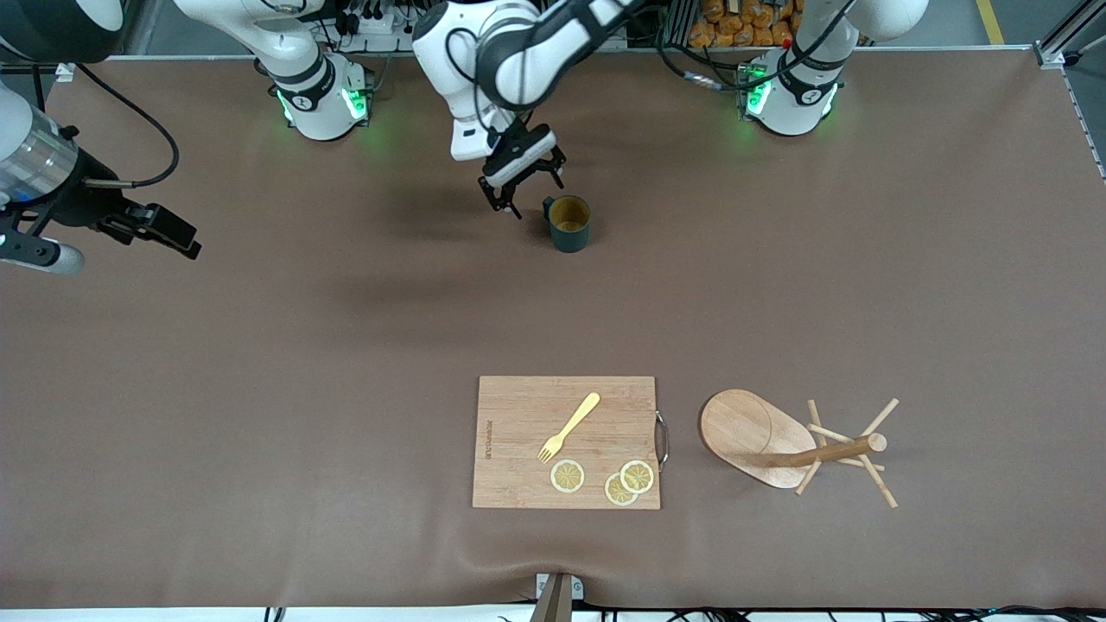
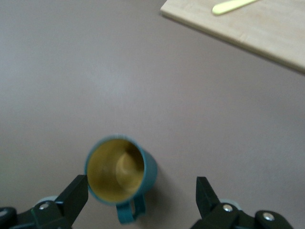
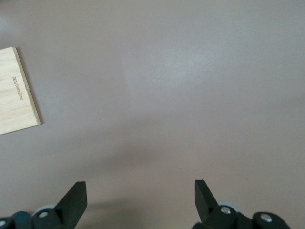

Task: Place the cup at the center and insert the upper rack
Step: 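Lower the left gripper and close it on the mug handle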

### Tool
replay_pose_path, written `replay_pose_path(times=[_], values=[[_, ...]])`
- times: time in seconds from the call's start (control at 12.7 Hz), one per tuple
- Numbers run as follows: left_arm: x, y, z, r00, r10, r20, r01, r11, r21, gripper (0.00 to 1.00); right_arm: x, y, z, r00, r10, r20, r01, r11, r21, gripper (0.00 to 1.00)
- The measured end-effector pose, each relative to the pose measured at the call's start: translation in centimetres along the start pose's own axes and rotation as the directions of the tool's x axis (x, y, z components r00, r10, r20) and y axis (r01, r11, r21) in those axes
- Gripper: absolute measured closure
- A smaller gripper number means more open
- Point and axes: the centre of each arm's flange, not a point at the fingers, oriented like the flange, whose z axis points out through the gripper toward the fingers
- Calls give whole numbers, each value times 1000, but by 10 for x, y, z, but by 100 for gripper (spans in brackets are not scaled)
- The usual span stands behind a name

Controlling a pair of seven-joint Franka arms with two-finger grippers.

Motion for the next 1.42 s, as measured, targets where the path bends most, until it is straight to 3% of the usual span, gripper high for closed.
replay_pose_path(times=[0.32,0.63,0.79,1.02,1.34,1.42], values=[[-81,-15,25,984,-60,-168,58,998,-11,0,-7,-17,6,998,48,28,-48,999,-16,0],[-100,-26,41,960,-155,-233,163,987,14,0,-13,-36,9,994,109,15,-108,993,-57,0],[-107,-26,53,954,-172,-245,182,983,18,0,-8,-34,4,998,61,-15,-62,997,-40,0],[-125,-21,62,932,-210,-296,205,978,-49,0,-4,-35,-3,998,-22,-55,20,1000,-24,0],[-141,-15,91,912,-204,-357,193,979,-65,0,-4,-36,-5,996,-67,-60,65,998,-23,0],[-141,-13,95,908,-202,-366,190,979,-69,5,-3,-35,-5,996,-69,-60,68,997,-23,0]])
